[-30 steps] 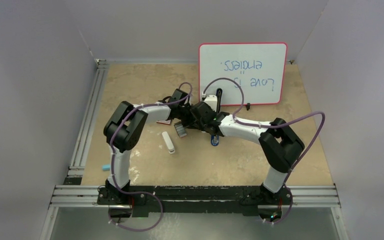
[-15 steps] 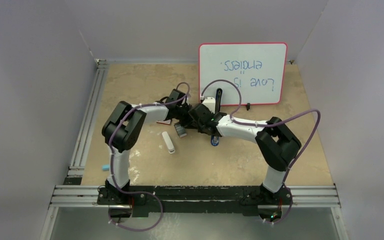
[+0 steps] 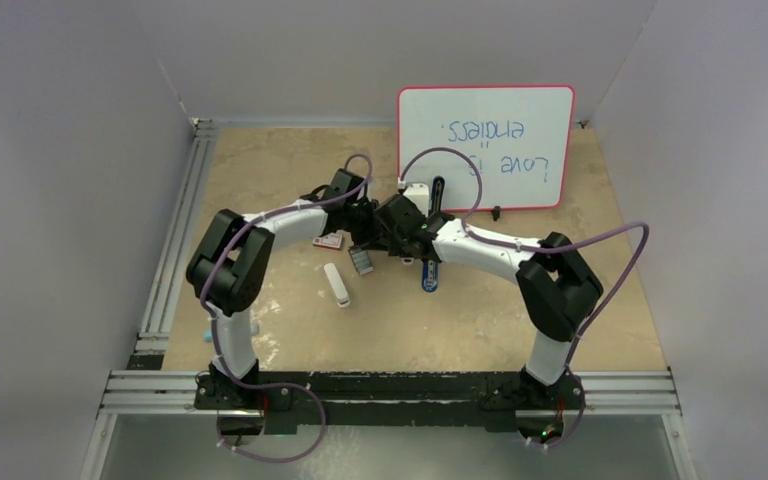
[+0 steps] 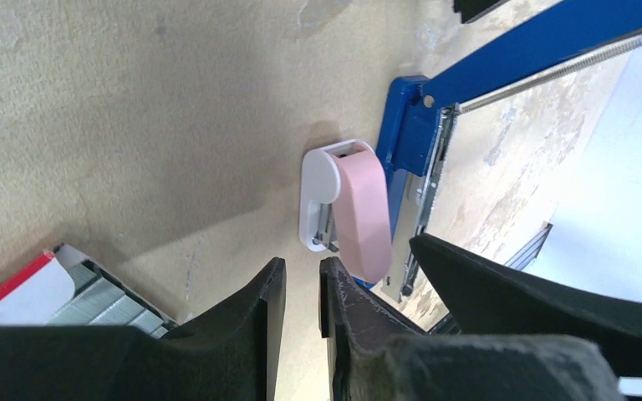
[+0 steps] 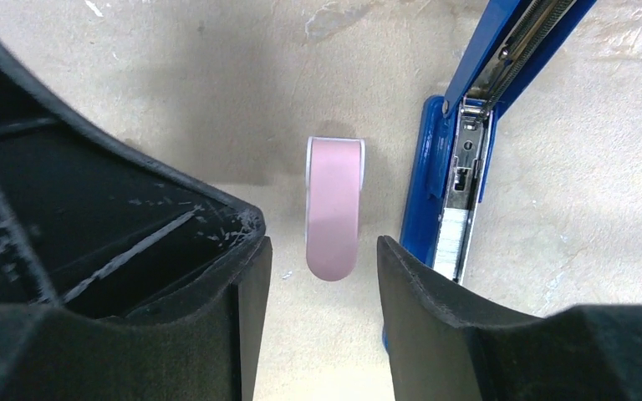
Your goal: Load the staples into the stapler
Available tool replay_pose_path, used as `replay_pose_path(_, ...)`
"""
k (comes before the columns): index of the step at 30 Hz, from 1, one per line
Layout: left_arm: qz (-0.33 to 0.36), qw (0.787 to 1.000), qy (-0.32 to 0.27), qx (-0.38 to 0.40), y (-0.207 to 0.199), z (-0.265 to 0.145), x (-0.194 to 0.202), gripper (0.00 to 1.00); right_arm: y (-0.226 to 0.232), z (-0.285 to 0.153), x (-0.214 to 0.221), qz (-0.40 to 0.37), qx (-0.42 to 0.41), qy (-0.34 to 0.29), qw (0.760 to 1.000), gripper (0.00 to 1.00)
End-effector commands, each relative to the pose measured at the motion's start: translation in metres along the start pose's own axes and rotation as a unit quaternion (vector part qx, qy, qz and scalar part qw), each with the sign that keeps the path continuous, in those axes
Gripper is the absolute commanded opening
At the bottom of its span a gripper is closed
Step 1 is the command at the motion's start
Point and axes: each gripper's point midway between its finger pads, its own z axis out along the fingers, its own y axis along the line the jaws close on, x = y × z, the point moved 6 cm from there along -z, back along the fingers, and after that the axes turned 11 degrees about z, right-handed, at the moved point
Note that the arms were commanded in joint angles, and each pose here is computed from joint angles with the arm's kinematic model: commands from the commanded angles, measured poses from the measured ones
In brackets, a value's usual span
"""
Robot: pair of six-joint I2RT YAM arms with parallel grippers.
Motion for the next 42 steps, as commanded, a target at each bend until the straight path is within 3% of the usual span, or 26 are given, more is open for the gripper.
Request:
replay_pose_path(1, 0.038, 0.998, -0.046, 0.011, -0.020, -0.025, -0.020, 0.22, 0.003, -0.003, -0.004, -0.012, -0.001, 0.013, 1.000, 0.52)
replay_pose_path(5, 0.042, 0.998, -0.050, 0.006, -0.019, -0.027, -0.020, 0.22, -0.001, 0.002, 0.008, -0.022, 0.002, 0.041, 0.999, 0.49)
replay_pose_path(11, 0.046, 0.998, -0.053, -0.003, -0.017, -0.027, -0.020, 0.22, -0.005, 0.005, 0.016, -0.029, 0.004, 0.054, 0.998, 0.22)
replay_pose_path(16, 0.049, 0.997, -0.055, -0.005, -0.016, -0.028, -0.020, 0.22, -0.011, 0.016, 0.028, -0.034, 0.015, 0.074, 0.997, 0.14)
replay_pose_path(35, 0.048, 0.998, -0.048, -0.007, -0.013, -0.026, -0.016, 0.22, -0.049, 0.069, 0.091, -0.050, 0.037, 0.176, 0.982, 0.10)
replay_pose_path(39, 0.047, 0.998, -0.049, -0.009, -0.012, -0.027, -0.015, 0.22, -0.040, 0.063, 0.073, -0.046, 0.029, 0.150, 0.987, 0.14)
replay_pose_path(42, 0.047, 0.997, -0.055, -0.011, -0.013, -0.029, -0.015, 0.22, -0.020, 0.046, 0.032, -0.029, 0.014, 0.095, 0.995, 0.22)
